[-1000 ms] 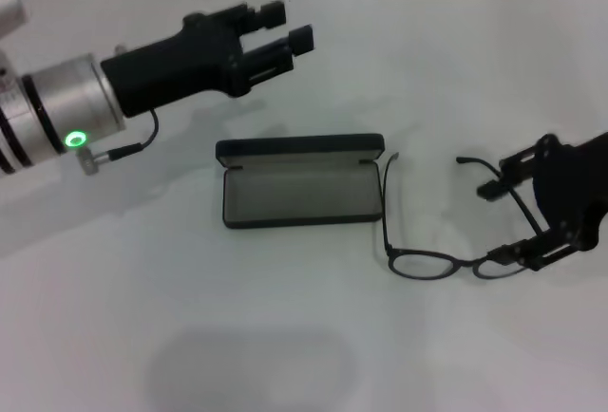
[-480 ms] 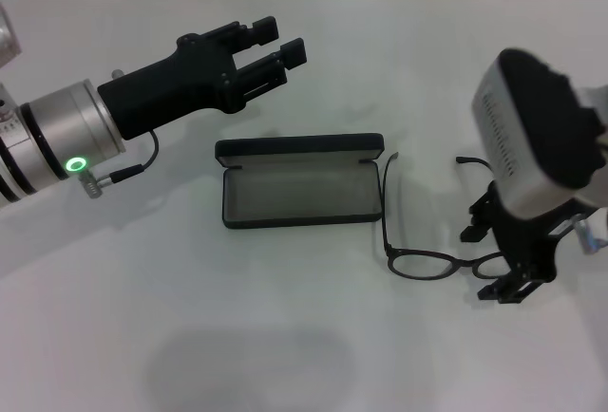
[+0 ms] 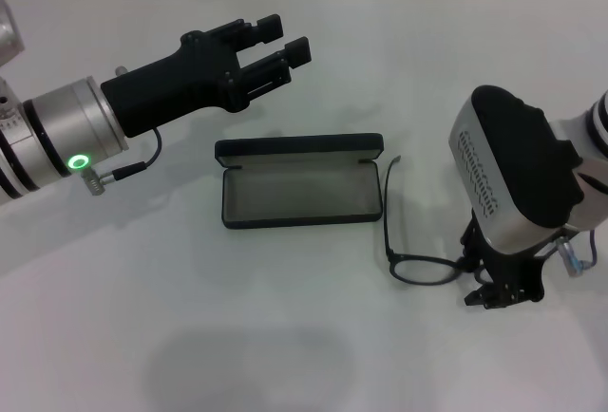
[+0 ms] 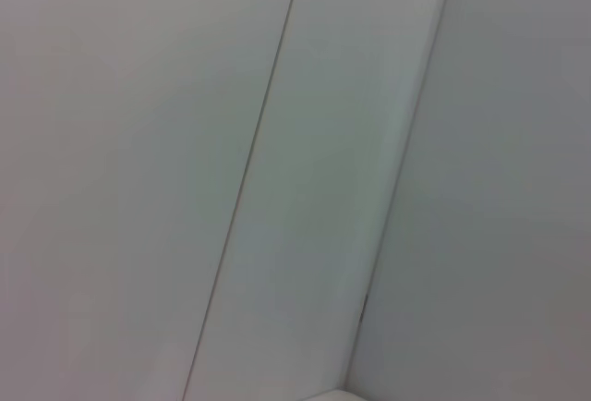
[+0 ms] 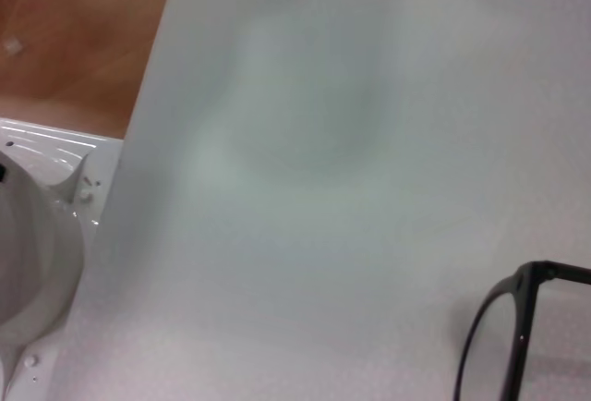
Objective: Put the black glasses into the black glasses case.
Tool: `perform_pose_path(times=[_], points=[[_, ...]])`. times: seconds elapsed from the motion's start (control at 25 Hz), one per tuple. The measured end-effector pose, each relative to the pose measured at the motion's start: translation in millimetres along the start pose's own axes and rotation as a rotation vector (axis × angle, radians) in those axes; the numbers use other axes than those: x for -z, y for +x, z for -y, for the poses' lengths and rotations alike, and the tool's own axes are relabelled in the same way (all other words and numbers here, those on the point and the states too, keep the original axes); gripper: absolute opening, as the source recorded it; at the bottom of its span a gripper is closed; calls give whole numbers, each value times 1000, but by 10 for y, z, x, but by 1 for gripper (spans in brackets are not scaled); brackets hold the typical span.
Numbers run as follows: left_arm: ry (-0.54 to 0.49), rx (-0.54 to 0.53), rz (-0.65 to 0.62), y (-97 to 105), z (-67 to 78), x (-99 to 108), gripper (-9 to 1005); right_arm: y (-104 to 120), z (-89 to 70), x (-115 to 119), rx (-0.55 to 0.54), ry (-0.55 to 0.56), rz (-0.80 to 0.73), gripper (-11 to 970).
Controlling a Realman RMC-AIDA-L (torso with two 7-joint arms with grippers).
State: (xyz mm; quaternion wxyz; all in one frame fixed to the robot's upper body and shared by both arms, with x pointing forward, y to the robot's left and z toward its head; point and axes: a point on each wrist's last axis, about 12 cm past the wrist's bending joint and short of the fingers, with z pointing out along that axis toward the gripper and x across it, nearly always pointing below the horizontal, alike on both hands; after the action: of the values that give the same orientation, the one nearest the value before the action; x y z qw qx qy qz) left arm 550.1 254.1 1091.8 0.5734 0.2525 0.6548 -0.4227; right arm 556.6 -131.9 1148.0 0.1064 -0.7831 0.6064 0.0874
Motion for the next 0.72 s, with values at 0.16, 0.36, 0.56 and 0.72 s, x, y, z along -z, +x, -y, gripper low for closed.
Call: perform_pose_path(times=[0.16,0.36,0.56,0.72], points=[[1,1,-3,7,2,1,561,19,-27,-30,-2,-7,-2,348],[2,5,-4,7,3,5,560,45,-23,-8,-17,14,14,246],[20,9,5,5,30,41,560,157,-49,171,-59,47,64,143],[103,24,37,-38,115,74,560,319,-136,418,-59,111,248,97]])
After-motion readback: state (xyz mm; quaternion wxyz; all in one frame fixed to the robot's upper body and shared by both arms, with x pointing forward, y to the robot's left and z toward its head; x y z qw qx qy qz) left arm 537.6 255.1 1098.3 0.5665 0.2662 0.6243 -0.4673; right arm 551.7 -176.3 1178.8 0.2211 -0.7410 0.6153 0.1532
